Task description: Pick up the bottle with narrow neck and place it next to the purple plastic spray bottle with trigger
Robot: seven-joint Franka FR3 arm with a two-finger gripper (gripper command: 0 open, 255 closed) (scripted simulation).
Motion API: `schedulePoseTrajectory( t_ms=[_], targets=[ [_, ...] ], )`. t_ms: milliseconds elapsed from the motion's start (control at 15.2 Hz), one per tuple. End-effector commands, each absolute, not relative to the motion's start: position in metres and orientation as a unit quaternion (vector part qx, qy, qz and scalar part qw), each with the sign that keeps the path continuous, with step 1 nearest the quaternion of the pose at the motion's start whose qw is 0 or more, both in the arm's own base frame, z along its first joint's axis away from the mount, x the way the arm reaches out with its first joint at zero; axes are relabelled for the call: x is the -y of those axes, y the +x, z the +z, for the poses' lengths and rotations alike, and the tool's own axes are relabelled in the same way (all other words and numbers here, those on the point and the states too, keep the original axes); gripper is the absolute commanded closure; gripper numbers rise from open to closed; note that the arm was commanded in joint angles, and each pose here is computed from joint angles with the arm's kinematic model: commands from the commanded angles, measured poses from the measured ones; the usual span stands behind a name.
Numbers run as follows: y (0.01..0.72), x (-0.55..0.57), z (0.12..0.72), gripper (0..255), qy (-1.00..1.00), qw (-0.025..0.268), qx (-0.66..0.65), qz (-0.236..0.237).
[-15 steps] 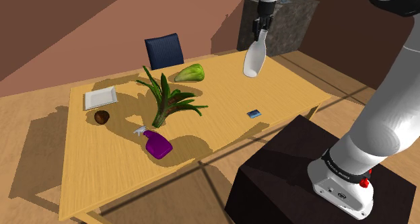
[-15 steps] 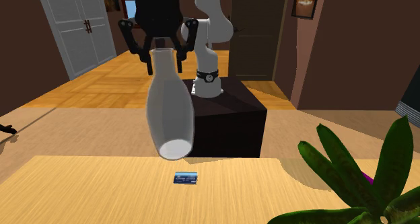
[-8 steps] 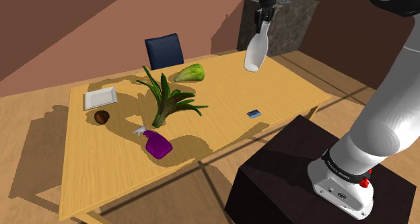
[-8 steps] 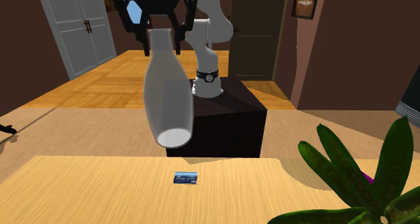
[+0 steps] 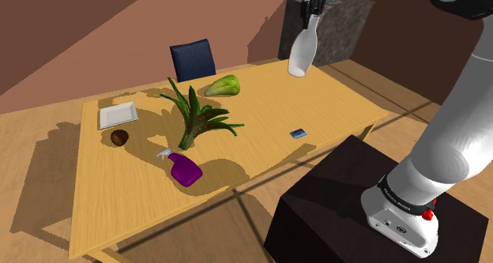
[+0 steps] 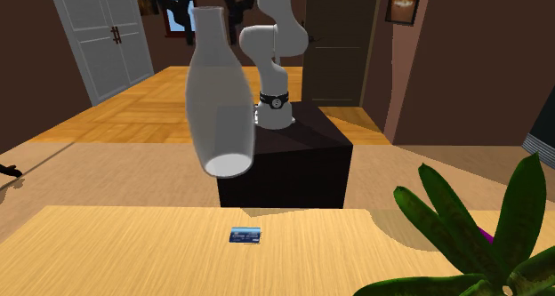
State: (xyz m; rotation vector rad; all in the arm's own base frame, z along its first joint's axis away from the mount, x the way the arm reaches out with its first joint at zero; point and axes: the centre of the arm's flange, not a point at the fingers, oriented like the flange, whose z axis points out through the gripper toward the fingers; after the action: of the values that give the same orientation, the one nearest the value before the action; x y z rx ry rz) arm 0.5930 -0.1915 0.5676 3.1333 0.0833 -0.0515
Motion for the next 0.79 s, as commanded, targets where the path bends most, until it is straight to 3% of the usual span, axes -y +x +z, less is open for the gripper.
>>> schedulePoseTrajectory(
  t_ms=[0,726],
  targets=[
    [0.592,0.179,0.568,255,1.0,0.003,-0.027,-0.016],
    [0.58,0.04,0.525,255,1.0,0.003,-0.027,-0.016]
  ],
)
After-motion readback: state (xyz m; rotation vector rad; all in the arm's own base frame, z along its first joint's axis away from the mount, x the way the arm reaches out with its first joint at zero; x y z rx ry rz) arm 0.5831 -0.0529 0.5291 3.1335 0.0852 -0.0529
